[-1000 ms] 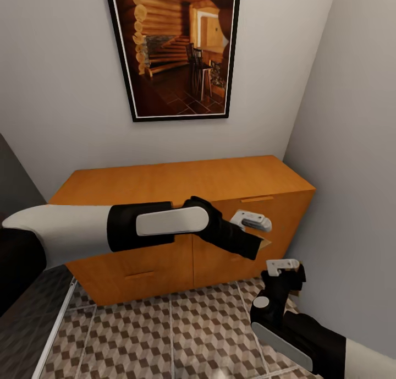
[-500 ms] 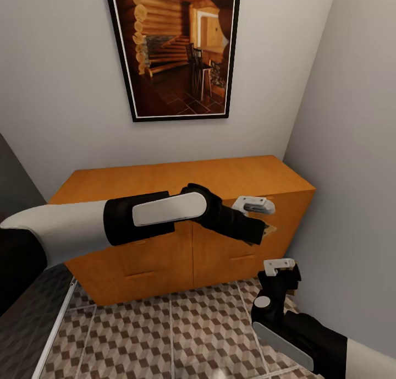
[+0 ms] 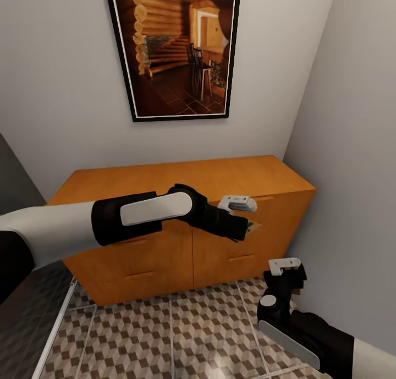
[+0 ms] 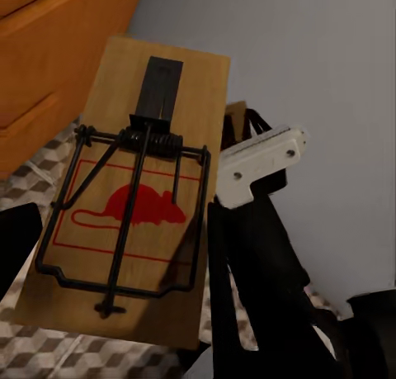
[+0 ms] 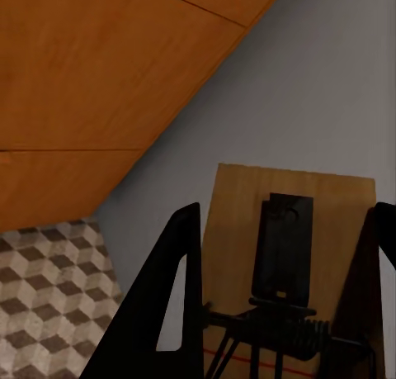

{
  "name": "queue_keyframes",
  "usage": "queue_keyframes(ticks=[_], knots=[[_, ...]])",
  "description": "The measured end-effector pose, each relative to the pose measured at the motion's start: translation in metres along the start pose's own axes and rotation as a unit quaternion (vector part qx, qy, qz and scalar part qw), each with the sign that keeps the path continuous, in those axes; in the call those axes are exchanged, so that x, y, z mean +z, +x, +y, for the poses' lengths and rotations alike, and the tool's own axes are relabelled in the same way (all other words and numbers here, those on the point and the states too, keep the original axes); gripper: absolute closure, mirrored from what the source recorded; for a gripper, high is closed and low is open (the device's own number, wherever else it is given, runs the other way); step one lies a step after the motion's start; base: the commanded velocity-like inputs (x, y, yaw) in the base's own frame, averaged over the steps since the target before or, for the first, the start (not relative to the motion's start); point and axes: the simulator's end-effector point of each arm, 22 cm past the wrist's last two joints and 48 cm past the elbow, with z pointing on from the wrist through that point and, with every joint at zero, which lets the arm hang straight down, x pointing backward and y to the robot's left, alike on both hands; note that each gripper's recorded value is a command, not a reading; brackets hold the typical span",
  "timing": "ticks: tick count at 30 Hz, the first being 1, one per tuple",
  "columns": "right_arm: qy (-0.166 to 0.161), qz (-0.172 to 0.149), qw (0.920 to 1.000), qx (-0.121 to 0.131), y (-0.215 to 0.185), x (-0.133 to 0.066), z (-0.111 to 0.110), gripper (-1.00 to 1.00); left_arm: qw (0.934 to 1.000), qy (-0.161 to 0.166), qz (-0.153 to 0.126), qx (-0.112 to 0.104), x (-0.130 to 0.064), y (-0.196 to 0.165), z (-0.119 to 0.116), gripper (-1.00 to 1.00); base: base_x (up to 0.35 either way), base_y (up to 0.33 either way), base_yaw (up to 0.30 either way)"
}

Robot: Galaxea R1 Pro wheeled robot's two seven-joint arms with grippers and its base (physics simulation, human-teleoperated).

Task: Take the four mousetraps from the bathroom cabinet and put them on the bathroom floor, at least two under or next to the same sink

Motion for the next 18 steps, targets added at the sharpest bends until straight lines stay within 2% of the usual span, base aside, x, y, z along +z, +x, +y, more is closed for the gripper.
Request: queue_keyframes(ticks=[3, 6, 18], knots=[[-0.004, 0.002, 1.0, -0.001, 0.002, 0.005, -0.003, 1.0, 0.9999, -0.009, 0.009, 0.001, 0.002, 0.009, 0.01, 1.0, 0.0, 0.0, 0.0], [-0.027, 0.011, 0.9995, 0.013, 0.001, 0.018, -0.003, 1.0, 0.9987, -0.026, 0.043, 0.012, 0.014, 0.042, 0.022, 1.0, 0.0, 0.0, 0.0], [-0.042, 0.02, 0.9989, 0.01, 0.008, 0.025, 0.001, 1.0, 0.9936, -0.046, 0.102, 0.018, 0.036, 0.109, 0.042, 1.0, 0.0, 0.0, 0.0]])
